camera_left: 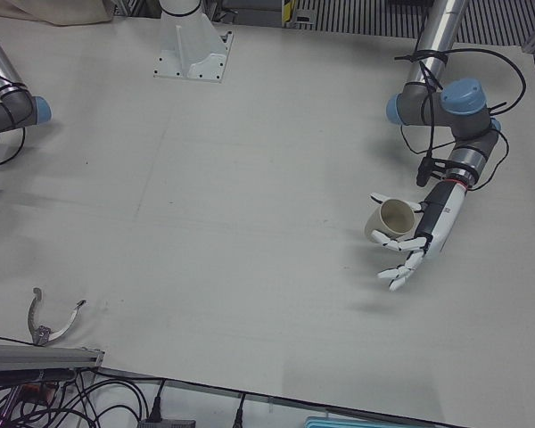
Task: Pour water
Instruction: 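Bring the held beige cup forward with the left hand, raise white cup, then tilt the white paper cup over the beige cup with the right hand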
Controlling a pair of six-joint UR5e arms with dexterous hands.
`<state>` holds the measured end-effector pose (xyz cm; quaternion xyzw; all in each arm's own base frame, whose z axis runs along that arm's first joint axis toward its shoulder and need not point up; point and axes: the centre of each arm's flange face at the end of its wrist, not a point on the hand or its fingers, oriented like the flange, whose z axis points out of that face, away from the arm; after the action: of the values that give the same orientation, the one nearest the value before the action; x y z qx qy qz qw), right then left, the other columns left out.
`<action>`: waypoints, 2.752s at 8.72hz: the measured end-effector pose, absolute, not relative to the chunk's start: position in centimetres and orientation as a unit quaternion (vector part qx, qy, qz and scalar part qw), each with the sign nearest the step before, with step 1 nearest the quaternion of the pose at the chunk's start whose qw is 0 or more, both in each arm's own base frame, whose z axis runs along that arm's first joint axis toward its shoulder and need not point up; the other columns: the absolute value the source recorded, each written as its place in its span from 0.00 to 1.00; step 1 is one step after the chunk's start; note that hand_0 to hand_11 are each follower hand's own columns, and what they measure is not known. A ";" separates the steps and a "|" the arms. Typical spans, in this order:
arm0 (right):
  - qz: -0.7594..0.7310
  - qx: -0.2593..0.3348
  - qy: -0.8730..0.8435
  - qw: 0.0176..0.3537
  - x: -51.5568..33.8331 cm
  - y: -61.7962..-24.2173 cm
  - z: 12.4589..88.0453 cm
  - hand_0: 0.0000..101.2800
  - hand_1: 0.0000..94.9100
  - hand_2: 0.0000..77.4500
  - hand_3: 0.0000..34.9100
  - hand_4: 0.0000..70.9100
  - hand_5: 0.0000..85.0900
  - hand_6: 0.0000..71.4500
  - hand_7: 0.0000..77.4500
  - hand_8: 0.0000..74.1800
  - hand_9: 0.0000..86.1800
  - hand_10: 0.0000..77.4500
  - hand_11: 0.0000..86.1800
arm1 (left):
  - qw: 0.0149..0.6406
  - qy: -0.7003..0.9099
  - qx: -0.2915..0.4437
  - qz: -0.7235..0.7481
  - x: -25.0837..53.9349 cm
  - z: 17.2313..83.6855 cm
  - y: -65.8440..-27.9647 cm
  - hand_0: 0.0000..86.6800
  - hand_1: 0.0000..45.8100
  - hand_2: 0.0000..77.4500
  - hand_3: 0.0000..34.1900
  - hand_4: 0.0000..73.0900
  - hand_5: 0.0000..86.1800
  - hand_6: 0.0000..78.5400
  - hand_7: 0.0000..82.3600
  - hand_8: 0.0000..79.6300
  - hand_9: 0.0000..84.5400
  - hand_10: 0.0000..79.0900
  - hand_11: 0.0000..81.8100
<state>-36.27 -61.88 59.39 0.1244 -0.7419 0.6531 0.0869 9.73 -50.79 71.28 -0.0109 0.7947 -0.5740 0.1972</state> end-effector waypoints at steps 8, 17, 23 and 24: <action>0.545 0.206 -0.802 0.133 -24.2 -61.9 37.9 0.47 0.05 0.51 0.00 0.44 0.58 0.78 0.76 0.49 0.58 0.29 0.39 | 0.262 0.845 -0.119 -0.451 36.0 41.4 -55.6 0.92 0.46 0.01 0.00 0.78 0.36 0.19 0.36 0.14 0.21 0.09 0.15; 0.367 0.369 -0.811 0.267 -26.3 -51.6 19.4 0.57 0.05 0.51 0.00 0.45 0.58 0.79 0.77 0.55 0.63 0.43 0.58 | 0.308 0.866 -0.140 -0.369 48.3 31.5 -49.4 0.92 0.46 0.01 0.00 0.78 0.37 0.18 0.36 0.14 0.21 0.08 0.11; 0.295 0.362 -0.804 0.368 -33.6 -49.8 17.7 0.59 0.05 0.51 0.00 0.46 0.58 0.79 0.77 0.52 0.59 0.42 0.56 | 0.304 0.870 -0.143 -0.360 48.9 29.4 -49.6 0.92 0.46 0.01 0.00 0.79 0.37 0.18 0.35 0.14 0.19 0.08 0.13; 0.292 0.362 -0.805 0.369 -33.8 -49.7 17.3 0.61 0.04 0.51 0.00 0.46 0.58 0.79 0.77 0.51 0.58 0.41 0.56 | 0.304 0.870 -0.143 -0.360 48.9 29.3 -49.6 0.92 0.46 0.01 0.00 0.79 0.37 0.18 0.35 0.14 0.21 0.08 0.13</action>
<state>-33.85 -49.68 17.33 0.3616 -0.8049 0.2921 0.3689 48.94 -49.58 29.33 -0.1434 0.8701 -0.3602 0.3042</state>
